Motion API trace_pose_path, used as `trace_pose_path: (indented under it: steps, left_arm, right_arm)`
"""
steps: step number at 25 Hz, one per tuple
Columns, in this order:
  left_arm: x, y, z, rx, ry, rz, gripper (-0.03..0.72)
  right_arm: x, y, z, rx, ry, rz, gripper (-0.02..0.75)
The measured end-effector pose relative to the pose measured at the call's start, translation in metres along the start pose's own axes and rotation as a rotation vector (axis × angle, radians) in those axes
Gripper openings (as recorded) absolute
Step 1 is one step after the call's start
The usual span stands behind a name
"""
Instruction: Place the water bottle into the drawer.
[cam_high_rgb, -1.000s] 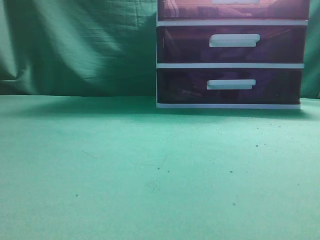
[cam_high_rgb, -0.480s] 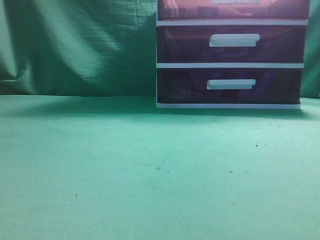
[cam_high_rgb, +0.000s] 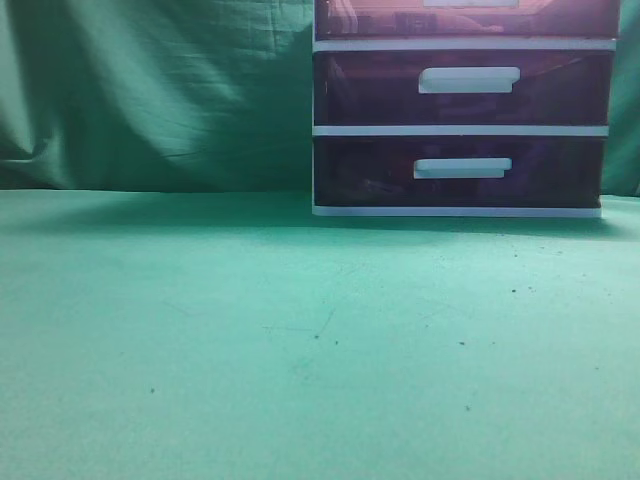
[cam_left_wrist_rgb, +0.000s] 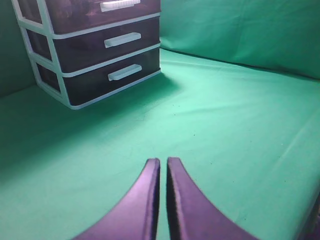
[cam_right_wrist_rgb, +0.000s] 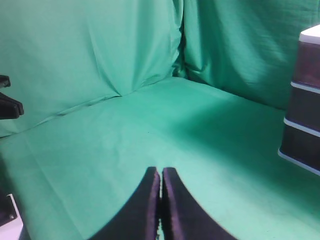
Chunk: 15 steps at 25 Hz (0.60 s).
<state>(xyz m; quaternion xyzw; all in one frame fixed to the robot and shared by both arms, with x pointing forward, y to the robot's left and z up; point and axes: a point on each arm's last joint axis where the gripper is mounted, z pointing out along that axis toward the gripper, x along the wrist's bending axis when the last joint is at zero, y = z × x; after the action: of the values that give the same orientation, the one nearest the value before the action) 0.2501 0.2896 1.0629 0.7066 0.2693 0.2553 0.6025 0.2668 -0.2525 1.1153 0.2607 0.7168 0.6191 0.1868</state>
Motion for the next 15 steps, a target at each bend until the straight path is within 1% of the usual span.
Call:
trace_pose_path:
  steps: [3,5,8,11,15]
  left_arm:
    - [0.0,0.0,0.0,0.0,0.0,0.0,0.0]
    - [0.0,0.0,0.0,0.0,0.0,0.0,0.0]
    - [0.0,0.0,0.0,0.0,0.0,0.0,0.0]
    - [0.0,0.0,0.0,0.0,0.0,0.0,0.0]
    - [0.0,0.0,0.0,0.0,0.0,0.001,0.0]
  right_arm:
    - [0.0,0.0,0.0,0.0,0.0,-0.002,0.0]
    - [-0.001,0.0,0.0,0.0,-0.009,-0.04,0.0]
    - [-0.005,-0.007,0.003,0.011,-0.053,-0.1,0.0]
    - [-0.013,-0.026,0.005,-0.025,-0.161,-0.074,0.0]
    - [-0.024,-0.062,0.003,-0.094,-0.355,-0.056,0.0]
